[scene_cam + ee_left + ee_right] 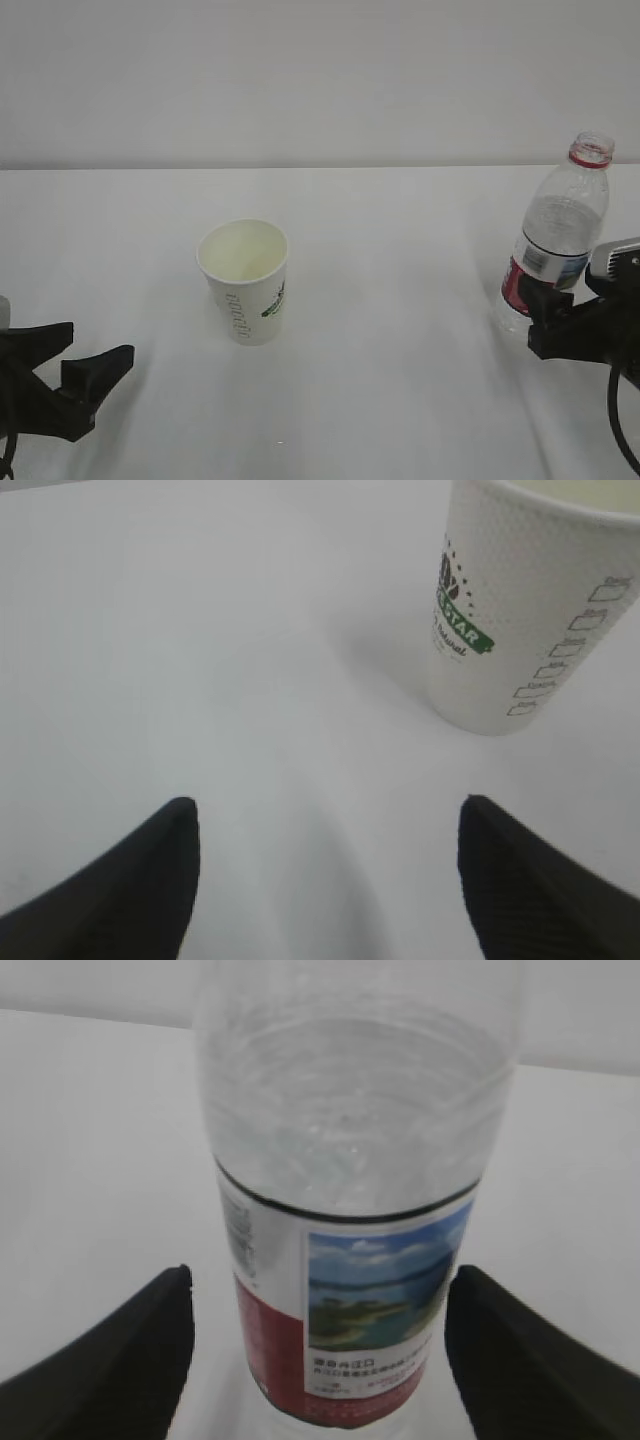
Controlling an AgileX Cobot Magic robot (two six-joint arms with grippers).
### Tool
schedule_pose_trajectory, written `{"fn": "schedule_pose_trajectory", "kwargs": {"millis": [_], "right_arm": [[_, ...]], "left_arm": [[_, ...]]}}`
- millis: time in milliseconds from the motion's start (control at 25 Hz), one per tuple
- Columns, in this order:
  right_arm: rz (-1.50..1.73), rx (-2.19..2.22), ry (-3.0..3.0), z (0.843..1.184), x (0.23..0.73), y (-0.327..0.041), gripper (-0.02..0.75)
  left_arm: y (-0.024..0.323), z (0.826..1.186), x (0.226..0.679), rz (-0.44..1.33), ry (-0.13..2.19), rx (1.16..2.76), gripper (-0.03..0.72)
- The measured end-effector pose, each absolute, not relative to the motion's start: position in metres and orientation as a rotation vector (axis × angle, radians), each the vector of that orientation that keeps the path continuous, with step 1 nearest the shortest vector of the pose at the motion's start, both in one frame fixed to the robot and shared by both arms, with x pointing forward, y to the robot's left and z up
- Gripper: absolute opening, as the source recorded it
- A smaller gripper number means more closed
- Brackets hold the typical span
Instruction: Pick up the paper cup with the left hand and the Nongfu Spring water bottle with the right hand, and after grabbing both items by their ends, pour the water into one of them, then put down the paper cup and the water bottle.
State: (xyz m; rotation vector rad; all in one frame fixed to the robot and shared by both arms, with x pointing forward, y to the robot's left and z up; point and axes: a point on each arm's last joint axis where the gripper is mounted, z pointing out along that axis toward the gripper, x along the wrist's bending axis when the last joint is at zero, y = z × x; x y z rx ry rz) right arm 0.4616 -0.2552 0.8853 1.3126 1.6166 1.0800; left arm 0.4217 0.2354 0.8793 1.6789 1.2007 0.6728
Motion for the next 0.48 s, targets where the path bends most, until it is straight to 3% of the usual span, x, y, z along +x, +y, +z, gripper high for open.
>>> {"fn": "schedule_pose_trajectory", "kwargs": {"millis": [480], "right_arm": [[1.067, 1.331, 1.595, 0.873, 0.490, -0.251, 0.590]], "left_arm": [[0.235, 0.879, 0.422, 0.673, 1.201, 1.679, 0.587]]}}
